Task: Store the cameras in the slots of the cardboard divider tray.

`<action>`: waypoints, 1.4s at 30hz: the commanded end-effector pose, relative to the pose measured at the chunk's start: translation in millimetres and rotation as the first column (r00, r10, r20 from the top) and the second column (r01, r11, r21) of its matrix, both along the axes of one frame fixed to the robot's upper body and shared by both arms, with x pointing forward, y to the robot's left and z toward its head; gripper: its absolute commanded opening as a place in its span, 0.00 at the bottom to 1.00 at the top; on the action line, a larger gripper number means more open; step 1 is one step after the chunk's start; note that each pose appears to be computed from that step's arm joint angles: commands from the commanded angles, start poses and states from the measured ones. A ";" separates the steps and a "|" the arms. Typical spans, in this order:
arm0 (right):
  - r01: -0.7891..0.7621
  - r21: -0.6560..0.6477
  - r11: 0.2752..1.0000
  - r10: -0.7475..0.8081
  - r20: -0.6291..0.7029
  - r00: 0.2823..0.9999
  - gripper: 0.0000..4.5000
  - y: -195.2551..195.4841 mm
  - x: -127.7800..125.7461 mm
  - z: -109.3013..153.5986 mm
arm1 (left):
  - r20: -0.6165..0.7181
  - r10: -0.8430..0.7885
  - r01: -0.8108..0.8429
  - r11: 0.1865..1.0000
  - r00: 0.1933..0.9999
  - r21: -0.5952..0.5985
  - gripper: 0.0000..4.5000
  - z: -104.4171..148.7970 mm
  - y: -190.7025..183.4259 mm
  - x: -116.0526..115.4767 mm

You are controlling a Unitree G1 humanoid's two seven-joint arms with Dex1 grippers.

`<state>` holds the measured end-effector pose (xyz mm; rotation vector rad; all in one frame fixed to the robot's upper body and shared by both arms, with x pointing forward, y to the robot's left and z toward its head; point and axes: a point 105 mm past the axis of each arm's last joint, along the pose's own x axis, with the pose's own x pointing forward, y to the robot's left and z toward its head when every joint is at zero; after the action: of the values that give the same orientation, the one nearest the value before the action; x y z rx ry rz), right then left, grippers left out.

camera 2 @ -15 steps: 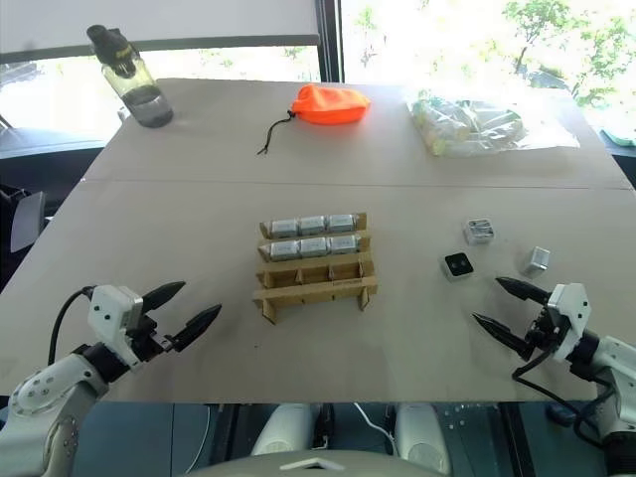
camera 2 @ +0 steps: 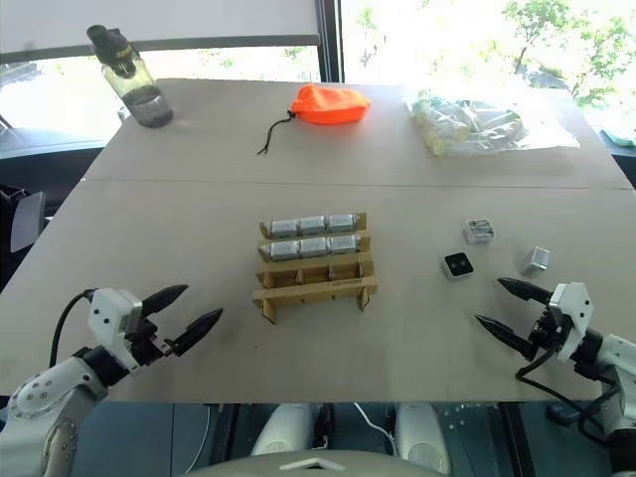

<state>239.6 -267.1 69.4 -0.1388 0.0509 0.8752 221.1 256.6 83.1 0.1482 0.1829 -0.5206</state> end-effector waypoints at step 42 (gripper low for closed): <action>0.837 0.171 0.519 -0.853 0.042 0.520 1.00 -28.5 33.8 29.1 | -0.047 -0.750 0.752 0.656 0.659 0.068 0.99 94.3 -77.6 -6.9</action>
<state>273.7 -294.4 83.2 -0.0071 -0.0166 -0.1278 214.8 176.7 173.7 0.2756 0.1622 -1.3644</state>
